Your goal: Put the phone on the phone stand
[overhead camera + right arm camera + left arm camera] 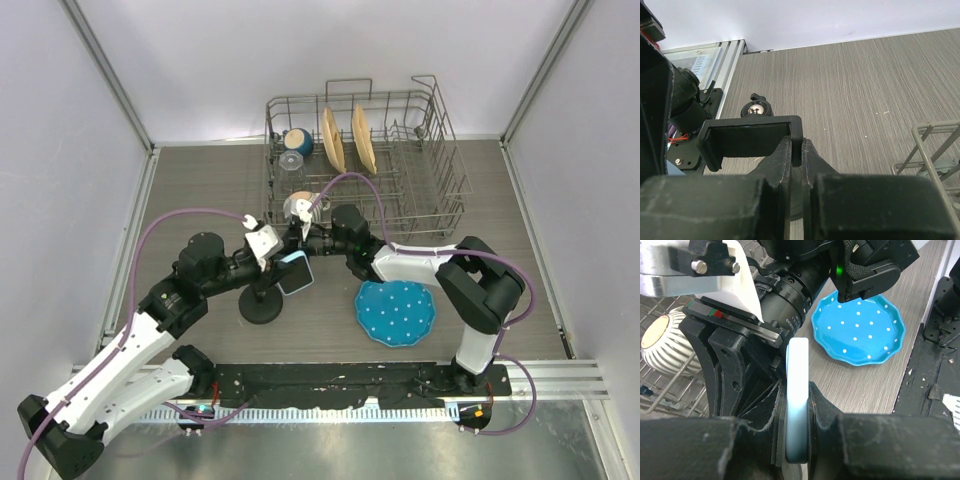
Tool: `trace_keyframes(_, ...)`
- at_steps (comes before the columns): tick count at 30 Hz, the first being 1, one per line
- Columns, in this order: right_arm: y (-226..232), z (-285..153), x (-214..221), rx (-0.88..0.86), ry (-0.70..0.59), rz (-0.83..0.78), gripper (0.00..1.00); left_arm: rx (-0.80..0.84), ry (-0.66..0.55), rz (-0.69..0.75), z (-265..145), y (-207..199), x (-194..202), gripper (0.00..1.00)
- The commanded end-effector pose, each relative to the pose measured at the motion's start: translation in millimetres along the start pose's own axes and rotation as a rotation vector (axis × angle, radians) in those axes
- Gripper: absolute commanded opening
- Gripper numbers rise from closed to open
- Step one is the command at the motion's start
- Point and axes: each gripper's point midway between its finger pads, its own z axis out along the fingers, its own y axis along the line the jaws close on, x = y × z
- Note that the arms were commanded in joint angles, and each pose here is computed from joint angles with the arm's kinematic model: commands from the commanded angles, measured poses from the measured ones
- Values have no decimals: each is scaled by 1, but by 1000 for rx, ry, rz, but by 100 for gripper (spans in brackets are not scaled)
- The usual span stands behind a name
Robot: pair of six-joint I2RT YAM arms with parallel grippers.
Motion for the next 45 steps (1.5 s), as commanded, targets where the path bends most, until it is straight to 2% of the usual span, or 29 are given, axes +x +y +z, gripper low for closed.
trace_keyframes(1, 17, 3, -27, -92, -59, -22, 1, -217, -147, 50, -9, 45, -37, 0)
trace_keyframes(4, 18, 4, -26, -98, -56, -18, 1, -311, -131, 38, -13, 63, -29, 0)
trace_keyframes(7, 18, 3, -26, -105, -52, -18, 1, -329, -135, 48, -17, 65, -28, 0)
trace_keyframes(14, 22, -2, -21, -153, -23, -15, 1, -203, -152, 101, -21, 42, -31, 0)
trace_keyframes(19, 22, -15, -19, -215, 4, 15, 1, -21, -173, 99, -17, 10, -37, 0)
trace_keyframes(24, 24, -16, -15, -241, 36, 25, 1, 83, -209, 63, -8, 3, -50, 0)
trace_keyframes(31, 28, -16, -15, -268, 39, 32, 1, 217, -170, 18, 6, 4, -55, 0)
trace_keyframes(38, 22, -16, -12, -231, 49, 31, 1, 174, -169, -2, 2, 16, -48, 0)
trace_keyframes(45, 12, -17, -12, -162, 47, 2, 1, 10, -162, 5, -16, 30, -43, 0)
